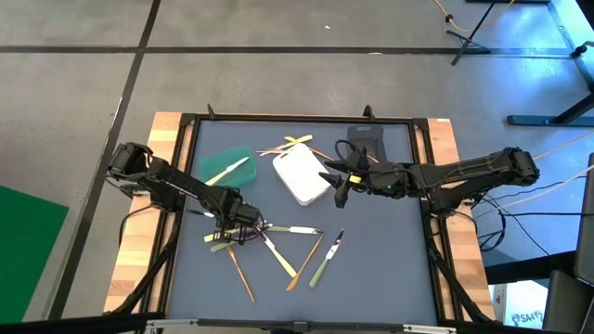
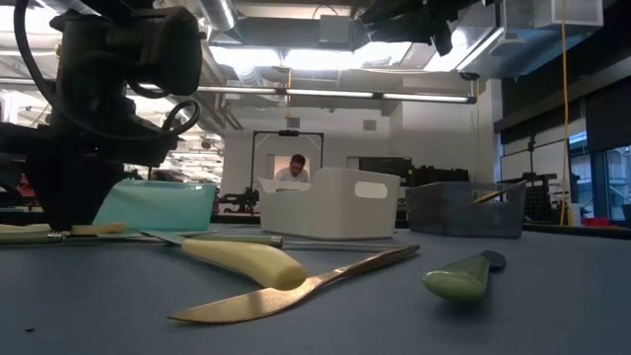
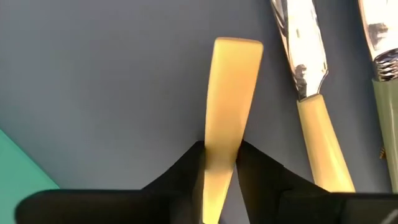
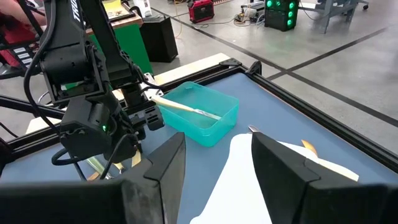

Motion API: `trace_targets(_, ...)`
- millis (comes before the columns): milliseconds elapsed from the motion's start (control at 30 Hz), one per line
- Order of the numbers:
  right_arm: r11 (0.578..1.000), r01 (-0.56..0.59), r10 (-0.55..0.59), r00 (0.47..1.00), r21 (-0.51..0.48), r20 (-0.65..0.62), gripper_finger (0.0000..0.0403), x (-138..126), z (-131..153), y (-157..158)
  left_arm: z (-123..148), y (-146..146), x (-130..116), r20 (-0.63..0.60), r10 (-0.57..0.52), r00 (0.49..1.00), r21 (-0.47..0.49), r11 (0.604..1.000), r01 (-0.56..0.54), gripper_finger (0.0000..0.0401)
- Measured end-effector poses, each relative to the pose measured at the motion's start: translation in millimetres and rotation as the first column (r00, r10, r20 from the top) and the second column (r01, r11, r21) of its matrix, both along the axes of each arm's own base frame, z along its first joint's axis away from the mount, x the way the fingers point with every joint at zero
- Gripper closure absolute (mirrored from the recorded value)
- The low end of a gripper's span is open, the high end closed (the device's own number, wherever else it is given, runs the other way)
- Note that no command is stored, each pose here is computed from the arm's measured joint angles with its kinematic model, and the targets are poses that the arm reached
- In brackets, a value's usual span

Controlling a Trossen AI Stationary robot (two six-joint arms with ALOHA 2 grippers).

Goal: Sort silverware by color (type)
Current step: Put the top left yellow table knife into the green bin

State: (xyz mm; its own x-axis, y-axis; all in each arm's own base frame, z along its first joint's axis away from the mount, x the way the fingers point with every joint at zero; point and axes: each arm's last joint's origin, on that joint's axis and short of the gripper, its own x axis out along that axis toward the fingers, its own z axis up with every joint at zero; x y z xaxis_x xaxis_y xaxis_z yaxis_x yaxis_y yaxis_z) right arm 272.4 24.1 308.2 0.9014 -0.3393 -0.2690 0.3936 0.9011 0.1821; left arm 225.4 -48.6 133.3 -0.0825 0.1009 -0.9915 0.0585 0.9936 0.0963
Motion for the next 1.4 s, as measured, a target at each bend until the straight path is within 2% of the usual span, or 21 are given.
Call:
trace_targets(433, 1.0, 0.0, 0.0, 1.0, 0.0, 0.0, 0.023, 0.0, 0.0, 0.0, 6.9, -0.9, 6.5, 0.013, 0.033, 0.999, 0.022, 0.999, -0.034, 0.0338)
trace_targets(800, 1.0, 0.0, 0.0, 1.0, 0.0, 0.0, 0.023, 0.0, 0.1, 0.0, 34.8, -4.4, 31.5, 0.141, 0.058, 0.988, 0.051, 0.997, -0.065, 0.034)
trace_targets(933, 1.0, 0.0, 0.0, 1.0, 0.0, 0.0, 0.023, 0.0, 0.1, 0.0, 48.5, -4.9, 42.2, 0.213, 0.053, 0.976, 0.102, 0.992, -0.077, 0.034)
trace_targets(1033, 1.0, 0.0, 0.0, 1.0, 0.0, 0.0, 0.023, 0.0, 0.2, 0.0, 60.1, -4.8, 47.5, 0.276, 0.074, 0.958, 0.123, 0.986, -0.112, 0.0341)
trace_targets(1167, 1.0, 0.0, 0.0, 1.0, 0.0, 0.001, 0.023, 0.0, 0.2, 0.0, 78.3, -4.2, 48.0, 0.368, 0.121, 0.922, 0.105, 0.98, -0.17, 0.0341)
trace_targets(1300, 1.0, 0.0, 0.0, 1.0, 0.0, 0.001, 0.023, 0.0, 0.2, 0.0, 103.0, -0.4, 40.3, 0.488, 0.158, 0.858, 0.112, 0.964, -0.241, 0.0341)
trace_targets(1400, 1.0, 0.0, 0.0, 1.0, 0.0, 0.002, 0.023, 0.1, 0.3, 0.0, 124.0, 4.8, 29.4, 0.586, 0.153, 0.796, 0.154, 0.943, -0.294, 0.0341)
